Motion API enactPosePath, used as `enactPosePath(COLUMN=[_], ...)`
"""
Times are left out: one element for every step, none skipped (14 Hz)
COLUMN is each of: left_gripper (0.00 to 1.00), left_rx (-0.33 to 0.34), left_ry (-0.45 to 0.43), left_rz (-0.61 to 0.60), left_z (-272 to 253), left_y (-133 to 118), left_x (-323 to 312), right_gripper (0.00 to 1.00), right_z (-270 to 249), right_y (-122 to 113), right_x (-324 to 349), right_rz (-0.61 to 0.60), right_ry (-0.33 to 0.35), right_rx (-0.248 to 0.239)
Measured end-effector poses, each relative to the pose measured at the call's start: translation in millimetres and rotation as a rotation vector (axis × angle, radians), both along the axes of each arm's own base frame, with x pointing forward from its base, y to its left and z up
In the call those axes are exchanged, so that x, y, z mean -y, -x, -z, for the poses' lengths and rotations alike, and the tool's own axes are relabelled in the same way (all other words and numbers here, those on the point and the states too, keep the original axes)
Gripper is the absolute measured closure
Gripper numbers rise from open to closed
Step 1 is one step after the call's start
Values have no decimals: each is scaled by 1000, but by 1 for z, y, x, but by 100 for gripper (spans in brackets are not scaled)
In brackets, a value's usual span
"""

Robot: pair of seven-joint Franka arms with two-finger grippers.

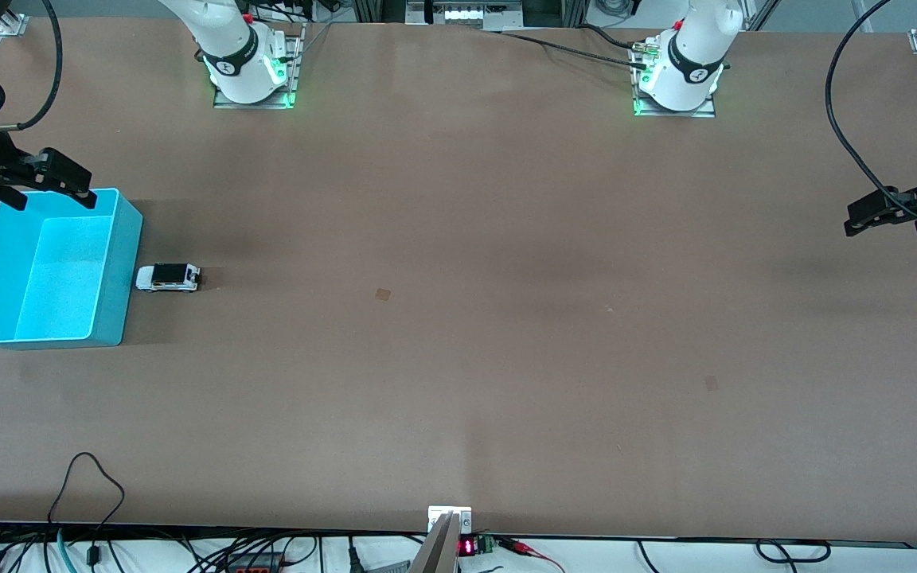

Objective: Wind and store white jeep toy
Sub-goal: 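Lower the right gripper onto the jeep beside the blue bin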

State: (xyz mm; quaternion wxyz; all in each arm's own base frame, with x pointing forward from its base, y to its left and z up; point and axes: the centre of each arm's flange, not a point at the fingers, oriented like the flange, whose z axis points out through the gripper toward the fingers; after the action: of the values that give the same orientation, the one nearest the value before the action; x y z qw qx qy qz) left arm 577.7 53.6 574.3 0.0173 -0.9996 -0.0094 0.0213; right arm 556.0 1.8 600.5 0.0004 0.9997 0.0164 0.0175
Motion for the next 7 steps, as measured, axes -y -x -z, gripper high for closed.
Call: enactPosePath(left_gripper=[0,0,0,0,0,0,0], left_rx=[4,9,15,20,20,14,7], left_ry=[0,0,0,0,2,4,5], left_rz=[-1,-4,-6,-7,-8,-7,-7], left_z=[-1,-3,-7,-10,-12,-10,-8], left_y=[0,1,3,6,12,17,21], left_x=[0,0,-1,0,1,2,2], right_gripper=[0,0,0,0,0,0,0], right_z=[1,3,9,18,29,43,57], right_y=[0,0,0,1,0,0,-2], right_x=[0,0,0,0,0,1,2], right_rz=[-1,-10,-42,-97,-172,-261,-354], right_ry=[0,0,1,2,2,3,3], right_rx=[-1,-6,-18,-33,-44,-51,-54])
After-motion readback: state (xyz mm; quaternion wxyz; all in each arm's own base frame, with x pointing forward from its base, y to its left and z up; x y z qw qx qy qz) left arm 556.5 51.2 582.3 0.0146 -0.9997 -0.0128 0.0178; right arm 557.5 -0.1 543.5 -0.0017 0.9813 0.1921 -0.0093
